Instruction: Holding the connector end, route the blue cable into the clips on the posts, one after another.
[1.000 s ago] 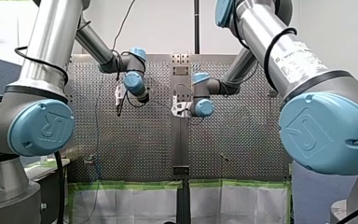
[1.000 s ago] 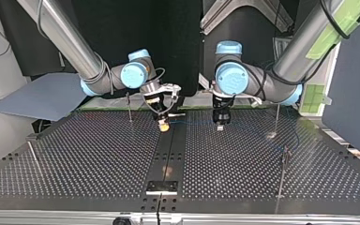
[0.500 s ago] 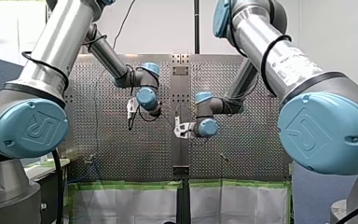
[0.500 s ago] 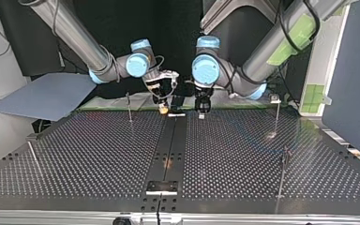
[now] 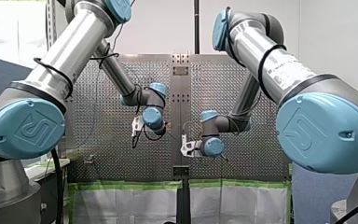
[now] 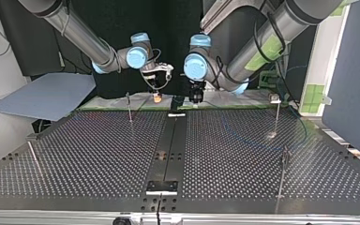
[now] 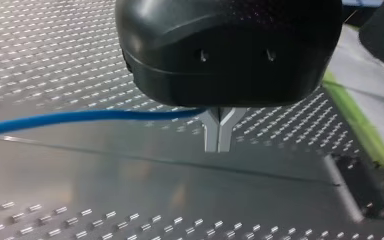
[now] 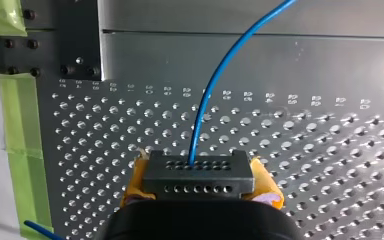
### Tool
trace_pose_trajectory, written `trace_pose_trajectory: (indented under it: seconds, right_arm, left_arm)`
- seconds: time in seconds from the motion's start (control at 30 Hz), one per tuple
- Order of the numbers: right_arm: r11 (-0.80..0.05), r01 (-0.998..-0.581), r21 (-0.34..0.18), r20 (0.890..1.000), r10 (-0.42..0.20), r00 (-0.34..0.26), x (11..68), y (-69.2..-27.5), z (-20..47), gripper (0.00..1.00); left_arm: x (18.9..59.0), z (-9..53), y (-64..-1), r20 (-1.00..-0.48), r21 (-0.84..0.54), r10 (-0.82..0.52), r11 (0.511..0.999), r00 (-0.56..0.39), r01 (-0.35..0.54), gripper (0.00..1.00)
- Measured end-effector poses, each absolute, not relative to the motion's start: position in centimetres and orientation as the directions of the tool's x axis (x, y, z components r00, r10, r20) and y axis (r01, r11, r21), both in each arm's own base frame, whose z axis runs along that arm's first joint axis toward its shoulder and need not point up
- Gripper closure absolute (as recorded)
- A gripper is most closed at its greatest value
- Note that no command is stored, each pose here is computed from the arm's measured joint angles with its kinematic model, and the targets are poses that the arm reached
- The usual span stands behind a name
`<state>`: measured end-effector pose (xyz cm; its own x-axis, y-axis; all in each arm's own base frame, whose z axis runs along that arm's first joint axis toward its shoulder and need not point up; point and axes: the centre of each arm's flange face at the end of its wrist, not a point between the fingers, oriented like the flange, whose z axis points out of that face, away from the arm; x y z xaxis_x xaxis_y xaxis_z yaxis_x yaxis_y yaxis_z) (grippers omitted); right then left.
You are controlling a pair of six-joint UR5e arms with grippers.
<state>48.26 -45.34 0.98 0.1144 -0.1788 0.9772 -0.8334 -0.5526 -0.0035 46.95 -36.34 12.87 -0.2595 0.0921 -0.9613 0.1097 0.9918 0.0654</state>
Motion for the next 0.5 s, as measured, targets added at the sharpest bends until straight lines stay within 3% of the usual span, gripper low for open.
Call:
trace_pose_trajectory:
  seconds: [0.5]
  right_arm:
    - [-0.520, -0.854, -0.002, 0.973, -0.196, 0.118, 45.1, -44.4, -4.8, 1.00]
  left_arm:
    - [44.8, 4.4, -39.3, -0.951, 0.063, 0.109, 0.984, -0.289, 0.165, 0.99]
